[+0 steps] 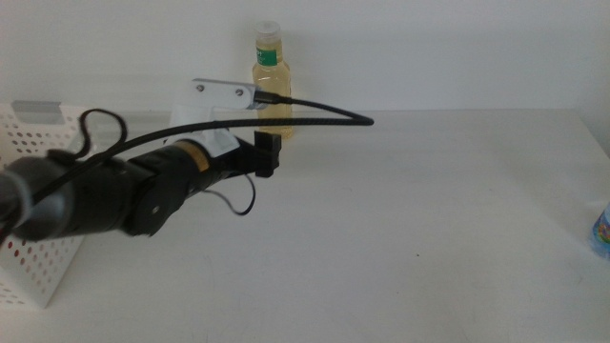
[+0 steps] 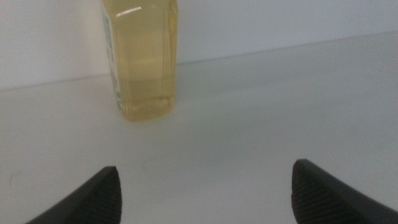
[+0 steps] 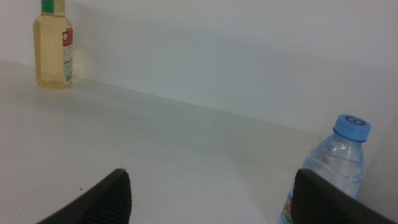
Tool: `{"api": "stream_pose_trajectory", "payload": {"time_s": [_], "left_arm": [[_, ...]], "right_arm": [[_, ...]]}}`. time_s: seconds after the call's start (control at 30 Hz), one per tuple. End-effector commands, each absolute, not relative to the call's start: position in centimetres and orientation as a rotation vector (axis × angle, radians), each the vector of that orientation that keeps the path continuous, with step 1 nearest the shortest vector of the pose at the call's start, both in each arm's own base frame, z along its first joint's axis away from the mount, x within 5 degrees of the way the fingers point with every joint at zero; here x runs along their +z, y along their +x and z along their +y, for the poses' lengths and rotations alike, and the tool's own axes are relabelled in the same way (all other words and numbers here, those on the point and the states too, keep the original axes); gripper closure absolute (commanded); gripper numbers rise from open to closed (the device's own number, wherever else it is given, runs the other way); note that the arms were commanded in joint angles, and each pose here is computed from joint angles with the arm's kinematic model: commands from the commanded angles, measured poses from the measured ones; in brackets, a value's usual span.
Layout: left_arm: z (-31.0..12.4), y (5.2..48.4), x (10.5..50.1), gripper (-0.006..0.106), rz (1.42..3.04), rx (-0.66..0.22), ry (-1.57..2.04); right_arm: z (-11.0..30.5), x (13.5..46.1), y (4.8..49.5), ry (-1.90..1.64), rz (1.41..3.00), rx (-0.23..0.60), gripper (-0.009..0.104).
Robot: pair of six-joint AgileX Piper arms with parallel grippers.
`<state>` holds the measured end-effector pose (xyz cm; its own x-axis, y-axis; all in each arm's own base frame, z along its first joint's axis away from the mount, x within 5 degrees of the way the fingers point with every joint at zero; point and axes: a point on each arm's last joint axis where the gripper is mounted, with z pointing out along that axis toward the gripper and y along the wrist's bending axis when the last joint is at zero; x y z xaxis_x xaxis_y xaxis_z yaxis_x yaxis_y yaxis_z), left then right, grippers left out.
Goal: Use arms to grab the bottles and put them into the dustbin to the left of the table.
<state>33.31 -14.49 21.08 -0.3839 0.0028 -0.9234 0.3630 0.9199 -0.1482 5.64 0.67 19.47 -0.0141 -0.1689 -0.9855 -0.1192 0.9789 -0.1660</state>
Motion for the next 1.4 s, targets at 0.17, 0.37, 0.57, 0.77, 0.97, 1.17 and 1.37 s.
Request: {"api": "stream_pose_trajectory", "payload": {"time_s": [0.17,0.37,0.57,0.77,0.97,1.17,1.37], "left_arm": [[-15.7,36.9,23.8,0.01,1.735,-0.367,0.239],[-16.3,39.5,22.6,0.01,1.717,-0.311,0.208],[-17.0,41.4,21.9,0.01,1.668,-0.297,0.207],[-17.6,43.3,21.1,0.01,1.653,-0.306,0.159],[-18.0,44.6,21.0,0.01,1.631,-0.31,0.141],[-18.2,45.7,20.6,0.01,1.62,-0.285,0.131],[-18.4,46.7,20.4,0.01,1.601,-0.256,0.128]], "right_arm": [[0.6,20.6,5.4,-0.215,1.479,-0.065,0.028],[0.6,20.6,5.4,-0.215,1.479,-0.065,0.028],[0.6,20.6,5.4,-0.215,1.479,-0.065,0.028],[0.6,20.6,5.4,-0.215,1.479,-0.065,0.028],[0.6,20.6,5.4,-0.215,1.479,-0.065,0.028],[0.6,20.6,5.4,-0.215,1.479,-0.065,0.028],[0.6,20.6,5.4,-0.215,1.479,-0.065,0.028]]}}
